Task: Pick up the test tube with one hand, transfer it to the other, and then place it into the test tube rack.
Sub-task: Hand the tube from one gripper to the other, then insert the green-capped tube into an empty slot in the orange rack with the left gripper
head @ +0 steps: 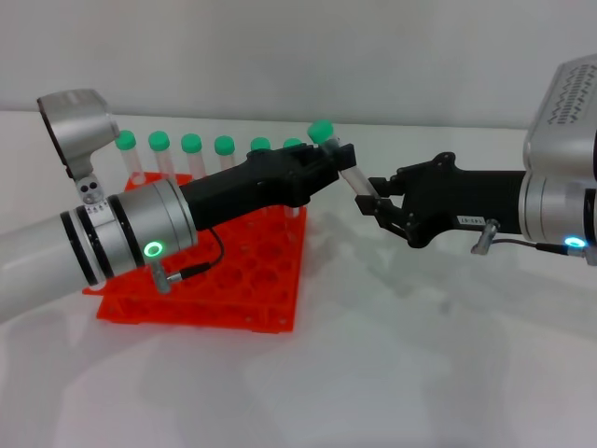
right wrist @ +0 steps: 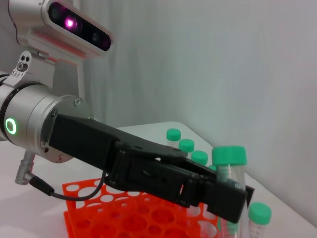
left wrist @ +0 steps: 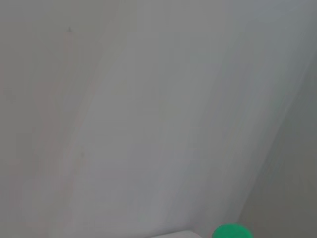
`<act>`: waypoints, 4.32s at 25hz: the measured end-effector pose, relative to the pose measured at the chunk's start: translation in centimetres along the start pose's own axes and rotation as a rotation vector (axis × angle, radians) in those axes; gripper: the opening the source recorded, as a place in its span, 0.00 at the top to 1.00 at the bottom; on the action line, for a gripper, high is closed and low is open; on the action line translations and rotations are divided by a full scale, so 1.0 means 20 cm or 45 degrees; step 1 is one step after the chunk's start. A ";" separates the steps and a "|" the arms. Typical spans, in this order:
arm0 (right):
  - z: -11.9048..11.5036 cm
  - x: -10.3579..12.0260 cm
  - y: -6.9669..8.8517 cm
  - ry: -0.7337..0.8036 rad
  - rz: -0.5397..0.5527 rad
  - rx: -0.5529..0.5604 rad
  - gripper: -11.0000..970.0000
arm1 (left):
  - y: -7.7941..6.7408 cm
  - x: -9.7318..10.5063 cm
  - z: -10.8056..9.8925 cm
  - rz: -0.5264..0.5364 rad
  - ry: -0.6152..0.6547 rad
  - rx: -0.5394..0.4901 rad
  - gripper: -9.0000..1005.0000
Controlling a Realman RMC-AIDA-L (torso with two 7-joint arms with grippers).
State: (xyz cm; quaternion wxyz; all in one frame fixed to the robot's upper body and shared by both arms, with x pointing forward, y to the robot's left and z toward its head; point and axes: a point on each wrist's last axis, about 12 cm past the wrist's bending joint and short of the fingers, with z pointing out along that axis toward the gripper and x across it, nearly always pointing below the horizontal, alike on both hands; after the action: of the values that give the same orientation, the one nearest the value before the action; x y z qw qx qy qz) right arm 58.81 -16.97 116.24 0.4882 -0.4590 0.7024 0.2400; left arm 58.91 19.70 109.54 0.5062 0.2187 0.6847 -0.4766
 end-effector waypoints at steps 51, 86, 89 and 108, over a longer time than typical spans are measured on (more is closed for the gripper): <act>-0.27 0.40 -0.29 0.049 0.443 0.347 0.10 | -0.08 0.24 -0.59 0.433 -0.363 -0.519 0.78; -0.17 0.33 -0.31 0.037 0.446 0.302 0.10 | 0.07 0.28 -0.38 0.236 -0.151 -0.539 0.78; -0.17 0.33 -0.31 0.037 0.445 0.304 0.10 | 0.07 0.27 -0.37 0.238 -0.152 -0.534 0.78; -0.17 0.32 -0.33 0.040 0.426 0.323 0.10 | 0.08 0.28 -0.36 0.221 -0.137 -0.550 0.78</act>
State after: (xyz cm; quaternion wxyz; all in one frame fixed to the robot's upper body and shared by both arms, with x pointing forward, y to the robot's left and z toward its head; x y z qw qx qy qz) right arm 62.45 -25.32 112.58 0.4844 -0.2747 0.8009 0.2202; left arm 54.46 25.73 104.09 0.6162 0.1378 0.7212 -0.2848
